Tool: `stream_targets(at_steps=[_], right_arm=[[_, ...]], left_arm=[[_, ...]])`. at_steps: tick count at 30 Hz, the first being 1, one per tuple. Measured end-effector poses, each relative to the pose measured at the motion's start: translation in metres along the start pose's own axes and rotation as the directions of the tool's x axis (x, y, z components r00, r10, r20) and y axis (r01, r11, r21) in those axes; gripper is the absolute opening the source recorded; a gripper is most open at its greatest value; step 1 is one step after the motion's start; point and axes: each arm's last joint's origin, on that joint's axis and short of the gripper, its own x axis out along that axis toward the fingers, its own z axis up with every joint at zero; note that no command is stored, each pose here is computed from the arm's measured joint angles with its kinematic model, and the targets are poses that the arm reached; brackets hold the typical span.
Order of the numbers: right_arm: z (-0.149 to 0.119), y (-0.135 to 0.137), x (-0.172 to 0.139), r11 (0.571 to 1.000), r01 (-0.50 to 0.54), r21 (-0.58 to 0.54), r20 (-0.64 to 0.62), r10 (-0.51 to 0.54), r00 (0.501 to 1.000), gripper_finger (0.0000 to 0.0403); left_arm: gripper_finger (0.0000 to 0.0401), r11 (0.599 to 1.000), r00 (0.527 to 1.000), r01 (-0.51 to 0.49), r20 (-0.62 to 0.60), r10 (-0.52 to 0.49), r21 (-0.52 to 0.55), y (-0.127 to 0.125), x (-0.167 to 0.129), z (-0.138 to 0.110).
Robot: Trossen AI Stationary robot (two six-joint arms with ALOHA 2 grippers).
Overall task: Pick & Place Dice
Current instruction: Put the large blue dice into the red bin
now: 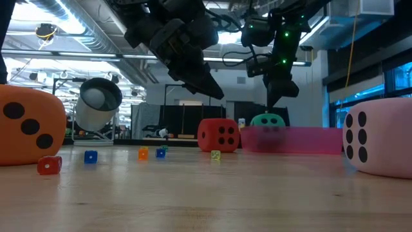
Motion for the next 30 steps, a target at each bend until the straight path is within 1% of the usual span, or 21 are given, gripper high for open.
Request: stream_targets(at_steps=[7, 12, 17, 20, 25, 28, 30], right_arm=[[0.004, 0.010, -0.005, 0.997, -0.075, -0.022, 0.042, 0.076, 0.996, 0.0002], [0.006, 0.015, -0.010, 0.988, -0.150, -0.041, 0.061, 0.152, 0.987, 0.0024], [0.012, 0.006, -0.026, 0.977, -0.215, 0.000, 0.074, 0.215, 0.974, 0.0069], [0.016, -0.003, -0.037, 0.976, -0.214, 0.029, 0.086, 0.211, 0.974, 0.0109], [0.013, -0.008, -0.033, 0.976, -0.212, 0.051, 0.070, 0.209, 0.975, 0.0173], [0.011, -0.009, -0.031, 0.981, -0.182, 0.070, 0.048, 0.179, 0.983, 0.0191], [0.011, -0.009, -0.031, 0.978, -0.190, 0.082, 0.048, 0.186, 0.981, 0.0186]], left_arm=[[0.0075, 1.000, 1.000, -0.004, -0.001, 0.004, 0.007, 0.000, 0.000, 0.000], [0.0075, 1.000, 1.000, -0.010, -0.002, 0.010, 0.011, 0.000, 0.000, 0.000], [0.0075, 1.000, 1.000, -0.013, -0.002, 0.013, 0.022, 0.001, 0.000, 0.000], [0.0075, 1.000, 1.000, -0.017, -0.002, 0.017, 0.022, 0.001, 0.000, 0.000], [0.0075, 1.000, 1.000, -0.020, -0.003, 0.020, 0.016, 0.001, 0.000, 0.000], [0.0075, 1.000, 1.000, -0.019, -0.004, 0.019, 0.014, 0.001, 0.000, 0.000], [0.0075, 1.000, 1.000, -0.019, -0.004, 0.020, 0.014, 0.001, 0.000, 0.000]])
